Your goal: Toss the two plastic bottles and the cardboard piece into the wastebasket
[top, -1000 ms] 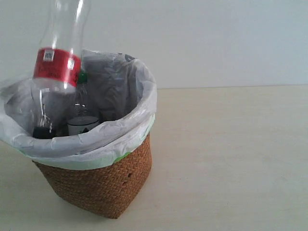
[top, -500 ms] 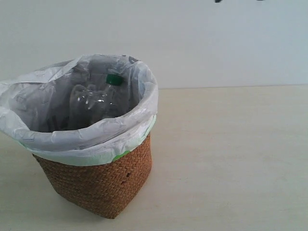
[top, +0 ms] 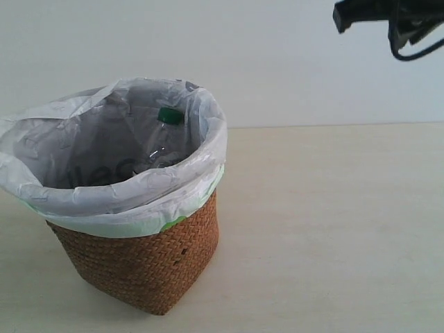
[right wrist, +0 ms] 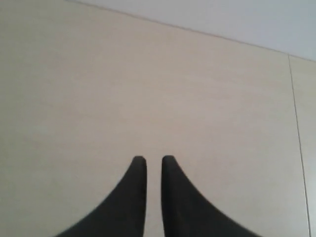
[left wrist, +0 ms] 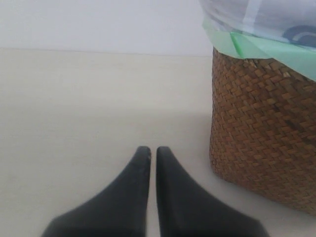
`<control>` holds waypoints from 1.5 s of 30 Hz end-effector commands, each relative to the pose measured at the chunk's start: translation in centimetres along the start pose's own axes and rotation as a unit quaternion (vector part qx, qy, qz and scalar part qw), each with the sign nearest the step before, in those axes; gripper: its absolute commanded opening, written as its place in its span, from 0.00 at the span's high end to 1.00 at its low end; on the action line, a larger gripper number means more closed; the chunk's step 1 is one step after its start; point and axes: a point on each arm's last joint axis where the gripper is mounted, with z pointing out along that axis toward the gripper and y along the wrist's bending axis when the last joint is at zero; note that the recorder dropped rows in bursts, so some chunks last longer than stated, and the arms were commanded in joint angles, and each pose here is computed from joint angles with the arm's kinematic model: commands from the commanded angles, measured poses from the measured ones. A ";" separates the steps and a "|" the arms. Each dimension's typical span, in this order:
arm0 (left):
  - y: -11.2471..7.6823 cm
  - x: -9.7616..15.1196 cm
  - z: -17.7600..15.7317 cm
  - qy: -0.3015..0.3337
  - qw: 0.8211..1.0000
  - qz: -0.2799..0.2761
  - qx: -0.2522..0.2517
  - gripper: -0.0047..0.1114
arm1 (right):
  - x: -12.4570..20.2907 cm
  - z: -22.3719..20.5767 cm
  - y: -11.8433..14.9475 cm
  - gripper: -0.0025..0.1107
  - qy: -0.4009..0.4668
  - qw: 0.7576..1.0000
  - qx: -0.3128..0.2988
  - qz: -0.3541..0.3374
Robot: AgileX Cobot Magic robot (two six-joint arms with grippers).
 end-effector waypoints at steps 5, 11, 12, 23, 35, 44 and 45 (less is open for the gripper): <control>0.0 0.1 0.0 0.001 1.000 0.005 -0.002 0.93 | 3.7 -0.8 -0.5 0.98 -0.036 0.999 -0.035 0.009; 0.0 0.1 0.0 0.001 1.000 0.005 -0.002 0.93 | 7.9 -3.8 -1.2 0.98 -0.181 0.975 -0.123 0.039; 0.0 0.1 0.0 0.001 1.000 0.005 -0.002 0.93 | 8.9 -4.3 -1.4 0.98 -0.210 0.967 -0.136 0.047; 0.0 0.1 0.0 0.001 1.000 0.005 -0.002 0.93 | 18.9 -6.6 -2.5 0.98 -0.395 0.885 -0.228 0.099; 0.0 0.1 0.0 0.001 1.000 0.005 -0.002 0.93 | 21.7 -6.5 -3.6 0.98 -0.308 0.907 -0.224 0.181; 0.0 0.1 0.0 0.001 1.000 0.005 -0.002 0.93 | 21.7 -6.5 -3.6 0.98 -0.309 0.906 -0.224 0.181; 0.0 0.1 0.0 0.001 1.000 0.005 -0.002 0.93 | 21.7 -6.5 -3.6 0.98 -0.309 0.907 -0.224 0.180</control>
